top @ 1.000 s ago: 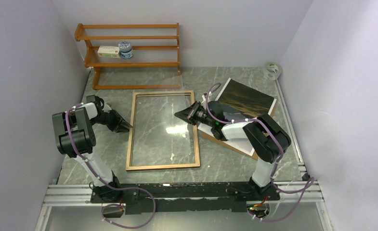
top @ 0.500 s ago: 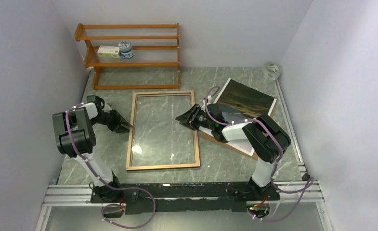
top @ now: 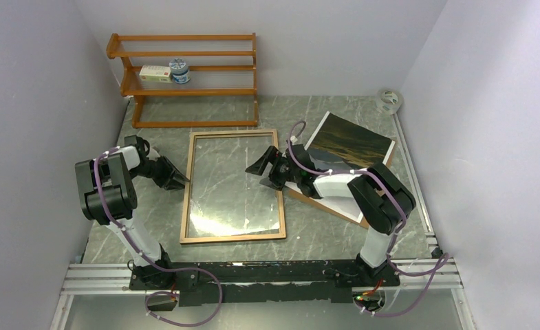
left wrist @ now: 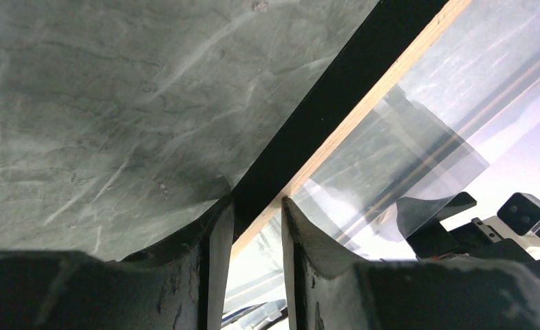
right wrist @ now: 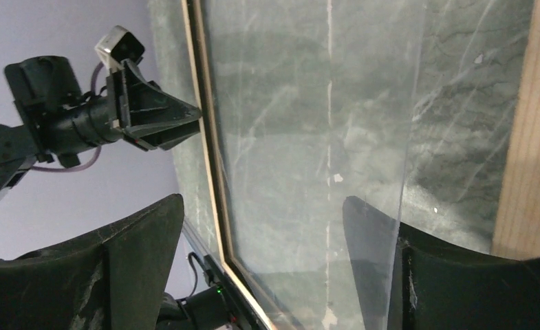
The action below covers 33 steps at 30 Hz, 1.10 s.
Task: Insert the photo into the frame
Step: Place the photo frame item in the photo frame.
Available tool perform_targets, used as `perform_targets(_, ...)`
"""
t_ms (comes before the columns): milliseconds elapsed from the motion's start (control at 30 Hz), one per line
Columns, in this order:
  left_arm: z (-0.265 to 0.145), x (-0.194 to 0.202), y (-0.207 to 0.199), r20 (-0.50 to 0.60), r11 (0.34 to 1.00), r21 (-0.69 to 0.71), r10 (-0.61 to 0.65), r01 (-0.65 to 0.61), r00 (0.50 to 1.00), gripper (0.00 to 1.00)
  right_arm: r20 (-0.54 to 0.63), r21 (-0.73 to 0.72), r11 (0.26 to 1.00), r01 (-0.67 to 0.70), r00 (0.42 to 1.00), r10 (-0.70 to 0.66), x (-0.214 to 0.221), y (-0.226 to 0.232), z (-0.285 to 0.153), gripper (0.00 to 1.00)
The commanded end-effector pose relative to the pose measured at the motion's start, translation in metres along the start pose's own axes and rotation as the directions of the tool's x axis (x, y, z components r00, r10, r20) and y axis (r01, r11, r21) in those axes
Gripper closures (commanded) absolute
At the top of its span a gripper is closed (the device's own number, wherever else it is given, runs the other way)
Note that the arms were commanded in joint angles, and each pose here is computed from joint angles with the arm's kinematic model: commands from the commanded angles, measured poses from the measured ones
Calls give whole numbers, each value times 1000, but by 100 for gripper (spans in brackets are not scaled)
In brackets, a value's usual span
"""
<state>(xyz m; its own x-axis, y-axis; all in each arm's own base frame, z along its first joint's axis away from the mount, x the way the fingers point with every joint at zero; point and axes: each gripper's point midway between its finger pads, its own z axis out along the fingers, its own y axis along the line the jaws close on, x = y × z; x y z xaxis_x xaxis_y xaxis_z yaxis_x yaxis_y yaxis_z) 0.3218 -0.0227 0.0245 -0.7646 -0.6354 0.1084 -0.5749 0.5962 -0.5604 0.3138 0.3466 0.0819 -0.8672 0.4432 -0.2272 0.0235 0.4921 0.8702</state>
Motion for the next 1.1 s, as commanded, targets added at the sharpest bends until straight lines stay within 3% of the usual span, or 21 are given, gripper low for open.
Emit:
perform_targets(0,1,-4,1,6,999,-36,13,-13,1000,63,37,56,997,50,998,-52,-13,12,-6,9)
perform_targets(200,-5,-7,0,24,998,-52,24,-23,999,60,29,150,987,53,998,-58,-14,4,-5,2)
perform_targets(800,-13,-13,-1,58,996,-80,45,-40,997,63,14,410,910,61,997,-73,-12,-22,-15,1)
perform_targets(1067,-24,-19,-4,74,992,-113,71,-62,995,61,42,398,917,37,997,-58,-10,-21,-29,2)
